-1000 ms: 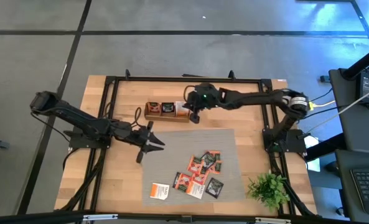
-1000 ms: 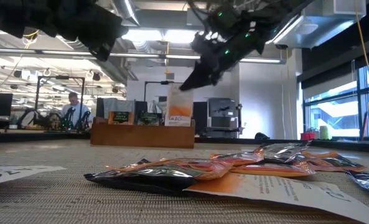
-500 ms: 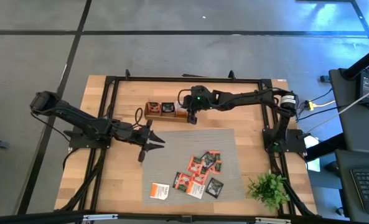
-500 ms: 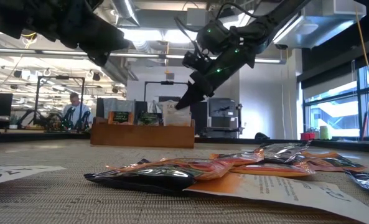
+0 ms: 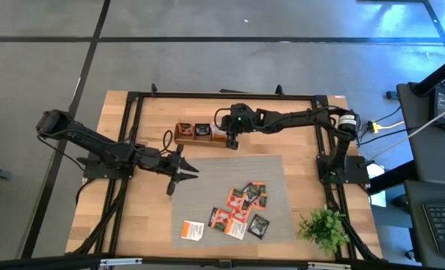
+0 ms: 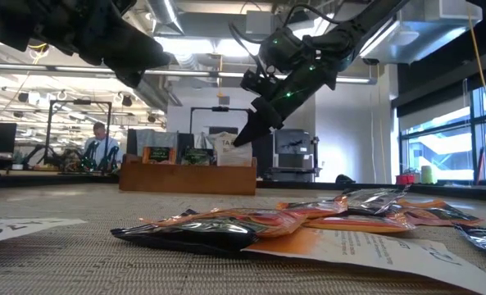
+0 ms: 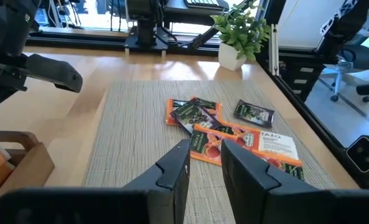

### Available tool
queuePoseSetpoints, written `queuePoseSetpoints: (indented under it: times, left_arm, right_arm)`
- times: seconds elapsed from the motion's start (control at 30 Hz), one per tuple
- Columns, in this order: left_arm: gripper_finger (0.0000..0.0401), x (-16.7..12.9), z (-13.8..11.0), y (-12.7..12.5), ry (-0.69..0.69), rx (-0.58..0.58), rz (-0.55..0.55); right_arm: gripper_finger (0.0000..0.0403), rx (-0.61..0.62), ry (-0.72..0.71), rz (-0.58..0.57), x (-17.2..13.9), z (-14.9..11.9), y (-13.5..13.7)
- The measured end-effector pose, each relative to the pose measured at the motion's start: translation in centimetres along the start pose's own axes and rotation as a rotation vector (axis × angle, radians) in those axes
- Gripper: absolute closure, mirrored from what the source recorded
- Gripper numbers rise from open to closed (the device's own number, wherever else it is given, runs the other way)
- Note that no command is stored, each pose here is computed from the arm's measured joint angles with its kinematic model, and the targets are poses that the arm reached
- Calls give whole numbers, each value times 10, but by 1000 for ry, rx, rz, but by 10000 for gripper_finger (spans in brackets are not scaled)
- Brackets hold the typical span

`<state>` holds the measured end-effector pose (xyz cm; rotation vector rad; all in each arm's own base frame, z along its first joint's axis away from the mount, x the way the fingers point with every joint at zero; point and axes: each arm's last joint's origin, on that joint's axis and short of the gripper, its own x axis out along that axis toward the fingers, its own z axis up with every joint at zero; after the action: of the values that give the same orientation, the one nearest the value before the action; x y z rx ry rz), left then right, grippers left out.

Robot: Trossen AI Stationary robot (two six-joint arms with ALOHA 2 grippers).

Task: Pick & Place Tea
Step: Put the white orange tea bag into the right section of the wooden organizer, then put the purple tea bag into the middle section of the wooden organizer

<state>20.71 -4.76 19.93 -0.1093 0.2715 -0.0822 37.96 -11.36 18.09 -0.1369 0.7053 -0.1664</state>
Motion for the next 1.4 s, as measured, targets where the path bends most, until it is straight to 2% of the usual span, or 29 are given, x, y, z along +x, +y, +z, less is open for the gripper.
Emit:
queuePoseSetpoints:
  times: [0.37, 0.47, 0.63, 0.73, 0.83, 0.93, 1.13, 1.3, 1.4]
  left_arm:
    - [313, 0, 0, 0, 4, 1, 1]
    - [313, 0, 0, 0, 4, 1, 1]
    - [313, 0, 0, 0, 4, 1, 1]
    - [313, 0, 0, 0, 5, 1, 1]
    - [313, 0, 0, 0, 5, 1, 1]
    - [313, 0, 0, 0, 5, 0, 1]
    - [313, 8, -1, 0, -35, 4, 37]
    - [313, 30, -8, 0, -28, 5, 40]
    - [313, 49, -9, -4, 15, 22, 24]
  right_arm:
    - [346, 14, 4, -4, 0, -1, 0]
    - [331, 19, 19, -74, 0, -1, -2]
    - [319, 22, 25, -263, -2, 2, -8]
    - [319, 20, 7, -260, -9, 8, -6]
    - [319, 29, -23, -178, -20, 17, 6]
    - [318, 110, -17, -26, -31, 21, 22]
    - [318, 254, 141, 323, -42, 13, 61]
    - [318, 300, 312, 401, -47, 3, 94]
    - [318, 307, 347, 425, -52, 2, 113]
